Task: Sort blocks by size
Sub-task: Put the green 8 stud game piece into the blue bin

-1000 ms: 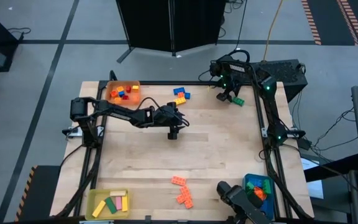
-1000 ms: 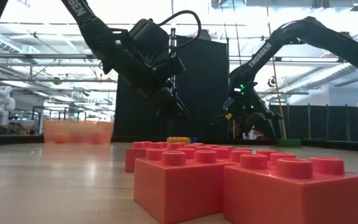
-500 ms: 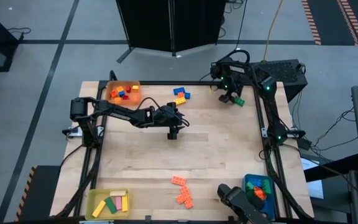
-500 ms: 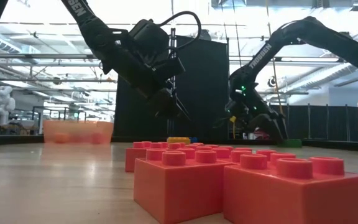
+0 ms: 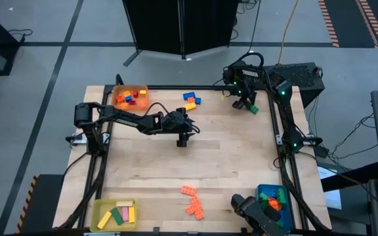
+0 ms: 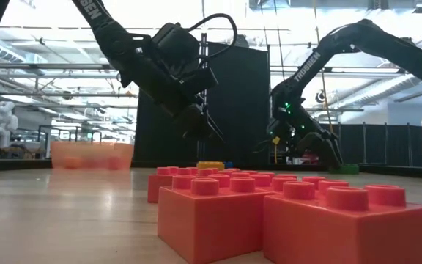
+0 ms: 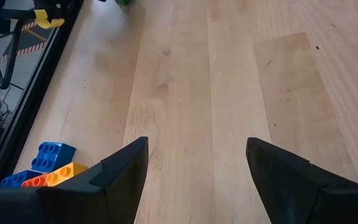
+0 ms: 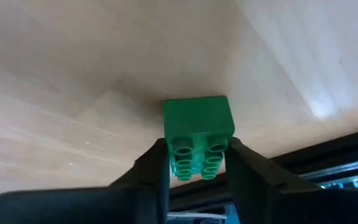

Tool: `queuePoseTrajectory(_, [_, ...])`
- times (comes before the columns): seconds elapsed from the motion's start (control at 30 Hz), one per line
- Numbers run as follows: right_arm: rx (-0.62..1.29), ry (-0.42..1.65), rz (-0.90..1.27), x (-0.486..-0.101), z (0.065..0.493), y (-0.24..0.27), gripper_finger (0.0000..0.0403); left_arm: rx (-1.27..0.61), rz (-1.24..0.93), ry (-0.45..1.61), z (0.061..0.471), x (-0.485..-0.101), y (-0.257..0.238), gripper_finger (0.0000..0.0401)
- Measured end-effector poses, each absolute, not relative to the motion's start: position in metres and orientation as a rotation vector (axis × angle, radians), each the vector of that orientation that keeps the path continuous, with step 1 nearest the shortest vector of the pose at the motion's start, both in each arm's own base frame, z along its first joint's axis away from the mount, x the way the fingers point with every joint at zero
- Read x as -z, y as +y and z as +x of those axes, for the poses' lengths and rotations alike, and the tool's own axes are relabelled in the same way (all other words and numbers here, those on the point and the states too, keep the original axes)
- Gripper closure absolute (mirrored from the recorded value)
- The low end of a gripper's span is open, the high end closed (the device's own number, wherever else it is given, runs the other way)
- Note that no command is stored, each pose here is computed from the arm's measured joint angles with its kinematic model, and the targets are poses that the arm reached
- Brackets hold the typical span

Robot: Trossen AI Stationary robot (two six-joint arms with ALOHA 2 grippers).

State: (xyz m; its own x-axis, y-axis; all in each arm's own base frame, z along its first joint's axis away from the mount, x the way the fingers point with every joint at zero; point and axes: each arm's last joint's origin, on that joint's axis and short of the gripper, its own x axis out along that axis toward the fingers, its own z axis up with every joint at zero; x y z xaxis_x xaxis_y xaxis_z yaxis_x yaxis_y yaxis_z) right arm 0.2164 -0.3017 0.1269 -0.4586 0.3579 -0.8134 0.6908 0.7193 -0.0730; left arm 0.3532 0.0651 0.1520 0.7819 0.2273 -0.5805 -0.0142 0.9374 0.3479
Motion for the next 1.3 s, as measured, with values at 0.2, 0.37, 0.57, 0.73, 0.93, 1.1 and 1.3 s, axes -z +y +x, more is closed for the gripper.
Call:
queuePoseTrajectory(0.2, [0.502,2.087,0.81,-0.128,0.215,-0.302,0.0329,-0.136,0.335,0.661,0.353,-0.152,0.065,0.0129])
queuePoseTrajectory(0.37, [0.489,2.087,0.819,-0.131,0.219,-0.3,0.0329,-0.137,0.338,0.661,0.353,-0.152,0.065,0.0129])
queuePoseTrajectory(0.57, [0.471,2.077,0.764,-0.135,0.238,-0.29,0.033,-0.142,0.341,0.658,0.353,-0.153,0.066,0.0129])
queuePoseTrajectory(0.73, [0.425,2.056,0.725,-0.139,0.258,-0.277,0.0339,-0.142,0.341,0.659,0.353,-0.152,0.065,0.0129])
queuePoseTrajectory(0.93, [0.376,2.015,0.646,-0.149,0.284,-0.263,0.0342,-0.161,0.346,0.666,0.353,-0.152,0.066,0.0129])
queuePoseTrajectory(1.1, [0.367,1.948,0.598,-0.165,0.297,-0.264,0.0343,-0.163,0.342,0.666,0.353,-0.152,0.066,0.0129])
queuePoseTrajectory(1.3, [0.468,1.871,0.629,-0.18,0.302,-0.272,0.0343,-0.166,0.341,0.672,0.353,-0.152,0.066,0.0129])
